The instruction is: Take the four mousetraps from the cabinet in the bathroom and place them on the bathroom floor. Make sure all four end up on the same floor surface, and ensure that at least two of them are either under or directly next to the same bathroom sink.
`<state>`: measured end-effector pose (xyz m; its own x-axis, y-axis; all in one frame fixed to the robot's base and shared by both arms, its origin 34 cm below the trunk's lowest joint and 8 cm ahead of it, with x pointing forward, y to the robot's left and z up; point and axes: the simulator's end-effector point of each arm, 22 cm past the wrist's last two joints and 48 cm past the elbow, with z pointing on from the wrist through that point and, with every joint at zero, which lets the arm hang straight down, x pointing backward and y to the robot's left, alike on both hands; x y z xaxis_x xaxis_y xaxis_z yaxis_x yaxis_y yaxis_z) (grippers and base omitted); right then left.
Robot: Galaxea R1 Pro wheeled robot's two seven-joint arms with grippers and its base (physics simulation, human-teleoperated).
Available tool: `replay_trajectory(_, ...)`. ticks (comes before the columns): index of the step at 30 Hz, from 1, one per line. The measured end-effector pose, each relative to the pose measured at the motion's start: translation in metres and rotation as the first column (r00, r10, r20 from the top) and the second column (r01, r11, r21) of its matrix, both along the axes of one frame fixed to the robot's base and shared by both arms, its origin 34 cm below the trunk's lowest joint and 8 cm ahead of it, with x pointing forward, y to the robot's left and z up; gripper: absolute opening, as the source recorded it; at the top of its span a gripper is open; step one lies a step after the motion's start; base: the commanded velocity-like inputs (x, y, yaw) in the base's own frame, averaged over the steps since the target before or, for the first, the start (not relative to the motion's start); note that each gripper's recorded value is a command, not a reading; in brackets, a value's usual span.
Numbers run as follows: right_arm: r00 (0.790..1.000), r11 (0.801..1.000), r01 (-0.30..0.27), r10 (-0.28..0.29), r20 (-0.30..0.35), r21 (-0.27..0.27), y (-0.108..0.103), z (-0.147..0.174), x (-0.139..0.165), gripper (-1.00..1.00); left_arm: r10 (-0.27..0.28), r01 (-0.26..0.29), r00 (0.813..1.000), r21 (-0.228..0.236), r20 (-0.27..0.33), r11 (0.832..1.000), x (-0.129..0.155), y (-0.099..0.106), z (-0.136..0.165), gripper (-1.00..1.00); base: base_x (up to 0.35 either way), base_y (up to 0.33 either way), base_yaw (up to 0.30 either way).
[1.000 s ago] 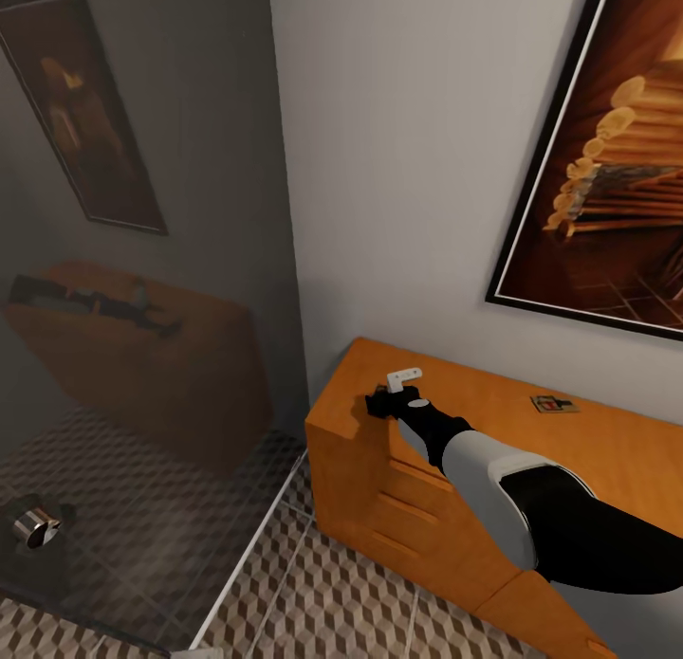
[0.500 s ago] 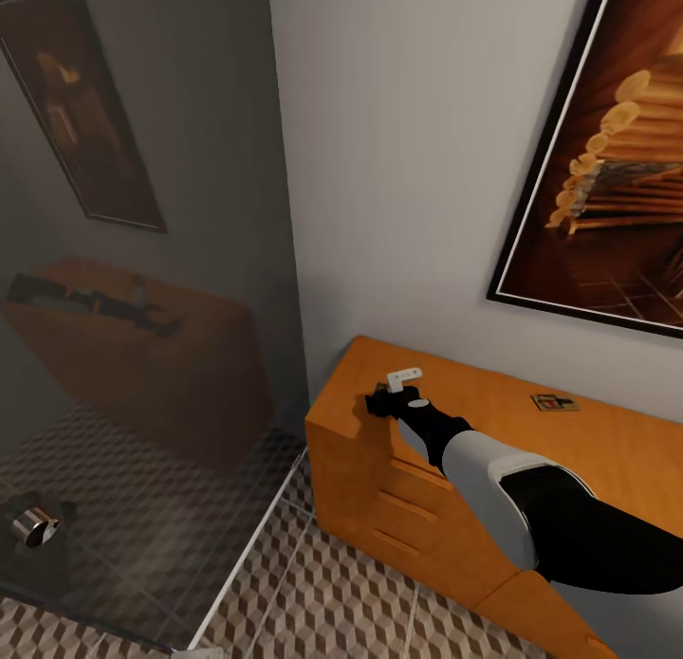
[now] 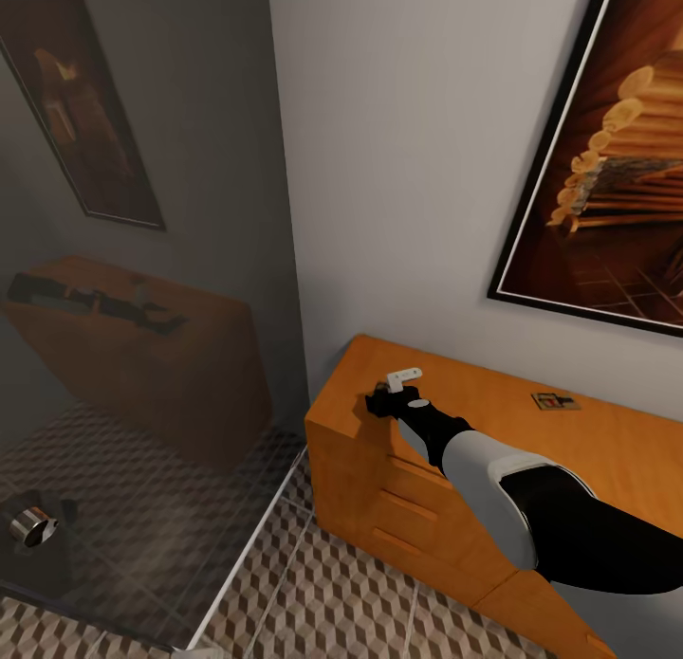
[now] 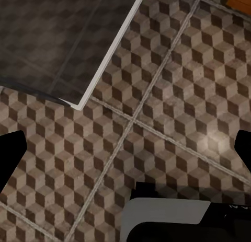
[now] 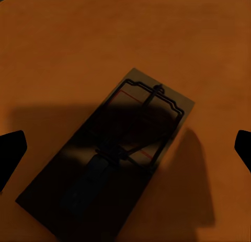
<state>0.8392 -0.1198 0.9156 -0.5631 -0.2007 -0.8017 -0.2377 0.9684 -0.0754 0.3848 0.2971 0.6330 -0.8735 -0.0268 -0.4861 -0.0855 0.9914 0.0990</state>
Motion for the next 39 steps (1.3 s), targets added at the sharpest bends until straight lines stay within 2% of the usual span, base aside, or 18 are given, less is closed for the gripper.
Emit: replay_trajectory(39, 1.0, 1.0, 0.0, 0.0, -0.02, 0.0, 0.0, -0.014, -0.002, 1.0, 0.0, 0.0, 1.0, 0.0, -0.02, 1.0, -0.007, 0.0, -0.005, 1.0, 0.0, 0.0, 0.0)
